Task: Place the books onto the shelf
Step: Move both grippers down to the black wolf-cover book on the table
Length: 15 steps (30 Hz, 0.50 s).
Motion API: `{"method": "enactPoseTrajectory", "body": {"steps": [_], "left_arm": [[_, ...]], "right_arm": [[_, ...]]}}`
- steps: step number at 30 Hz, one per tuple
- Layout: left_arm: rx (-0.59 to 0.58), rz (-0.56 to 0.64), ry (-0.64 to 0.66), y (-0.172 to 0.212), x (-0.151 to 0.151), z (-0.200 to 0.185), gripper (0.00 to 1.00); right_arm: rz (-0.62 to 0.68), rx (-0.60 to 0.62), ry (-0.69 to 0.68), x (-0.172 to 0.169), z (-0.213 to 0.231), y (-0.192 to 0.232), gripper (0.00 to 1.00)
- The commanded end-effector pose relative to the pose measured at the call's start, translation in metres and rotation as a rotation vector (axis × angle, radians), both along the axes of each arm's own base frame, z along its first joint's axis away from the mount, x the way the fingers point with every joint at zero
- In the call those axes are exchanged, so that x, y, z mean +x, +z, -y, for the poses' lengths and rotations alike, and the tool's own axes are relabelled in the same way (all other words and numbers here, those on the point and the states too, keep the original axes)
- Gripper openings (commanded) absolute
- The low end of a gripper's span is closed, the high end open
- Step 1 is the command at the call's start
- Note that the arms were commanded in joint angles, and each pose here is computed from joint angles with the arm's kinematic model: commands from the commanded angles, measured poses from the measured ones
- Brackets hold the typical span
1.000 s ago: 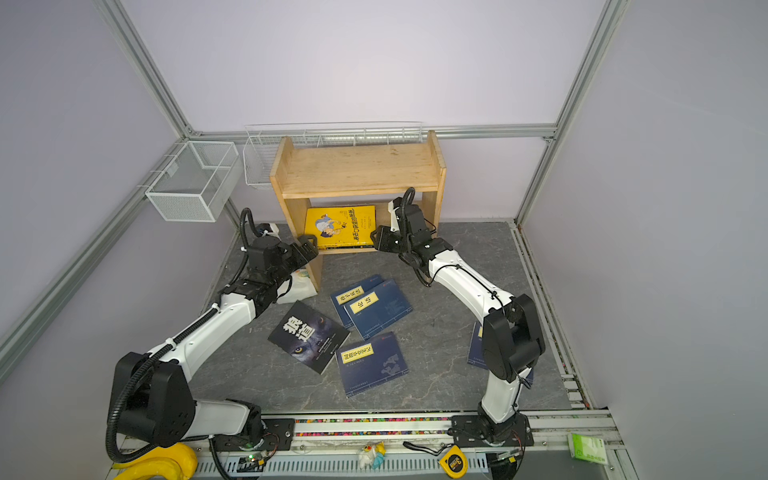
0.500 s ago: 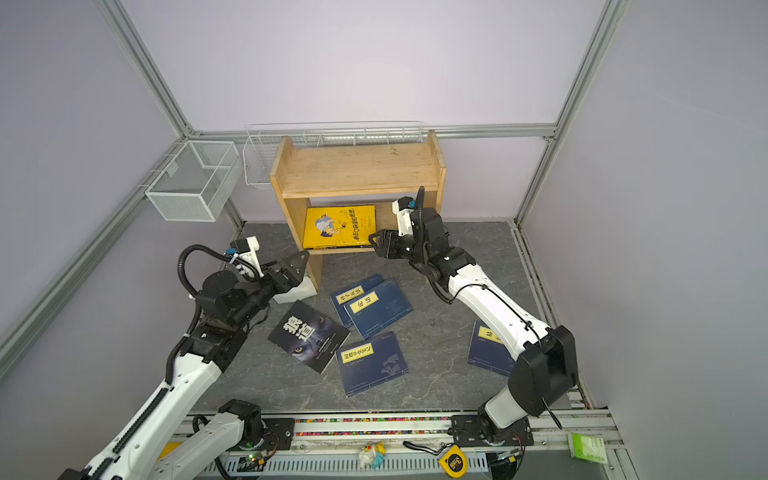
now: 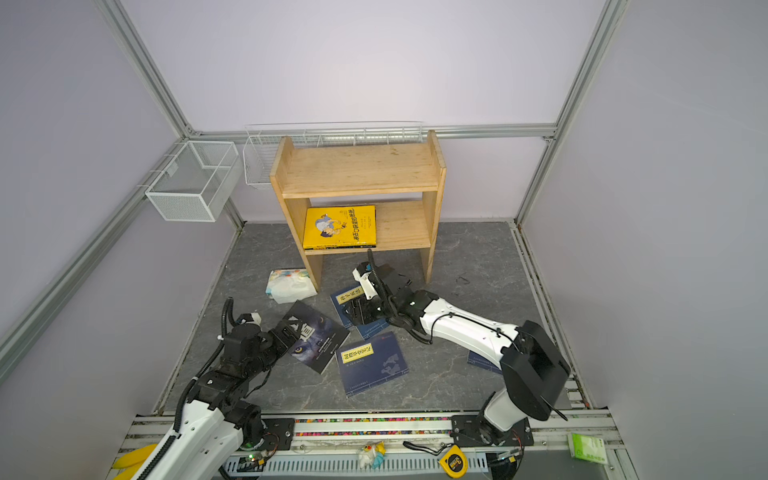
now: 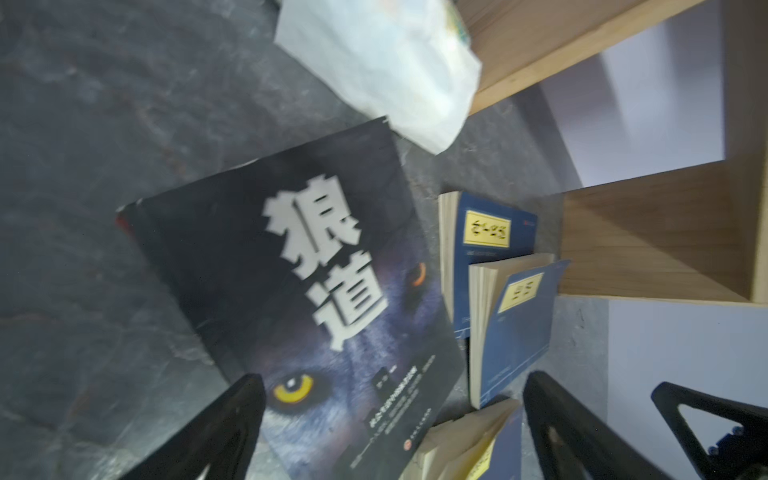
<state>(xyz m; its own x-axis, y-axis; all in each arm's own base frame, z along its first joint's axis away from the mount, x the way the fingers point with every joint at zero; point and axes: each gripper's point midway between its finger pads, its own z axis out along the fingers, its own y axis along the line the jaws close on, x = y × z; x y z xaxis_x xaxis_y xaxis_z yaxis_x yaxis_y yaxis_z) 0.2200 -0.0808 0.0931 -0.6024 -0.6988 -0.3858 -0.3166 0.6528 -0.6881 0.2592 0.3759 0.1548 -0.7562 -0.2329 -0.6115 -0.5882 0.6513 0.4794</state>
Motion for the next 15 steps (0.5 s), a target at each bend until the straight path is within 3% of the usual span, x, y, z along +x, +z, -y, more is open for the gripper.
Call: {"method": "enactPoseTrajectory", "body": {"steps": [1, 6, 7, 15], "left_arm": [[-0.036, -0.054, 0.108, -0.017, -0.008, -0.012, 0.97], [-0.038, -0.076, 0.150, -0.027, -0.015, -0.019, 0.97], [-0.023, -0.114, 0.164, -0.044, -0.022, -0.023, 0.97], [0.001, -0.186, 0.194, -0.063, -0.031, -0.029, 0.97]], "right_arm": [[0.064, 0.021, 0.053, 0.011, -0.030, -0.007, 0.72], [0.035, -0.058, 0.046, 0.031, -0.055, -0.035, 0.73], [0.019, -0.058, 0.051, 0.031, -0.061, -0.041, 0.73], [-0.063, -0.090, 0.051, 0.026, -0.091, -0.097, 0.70]]}}
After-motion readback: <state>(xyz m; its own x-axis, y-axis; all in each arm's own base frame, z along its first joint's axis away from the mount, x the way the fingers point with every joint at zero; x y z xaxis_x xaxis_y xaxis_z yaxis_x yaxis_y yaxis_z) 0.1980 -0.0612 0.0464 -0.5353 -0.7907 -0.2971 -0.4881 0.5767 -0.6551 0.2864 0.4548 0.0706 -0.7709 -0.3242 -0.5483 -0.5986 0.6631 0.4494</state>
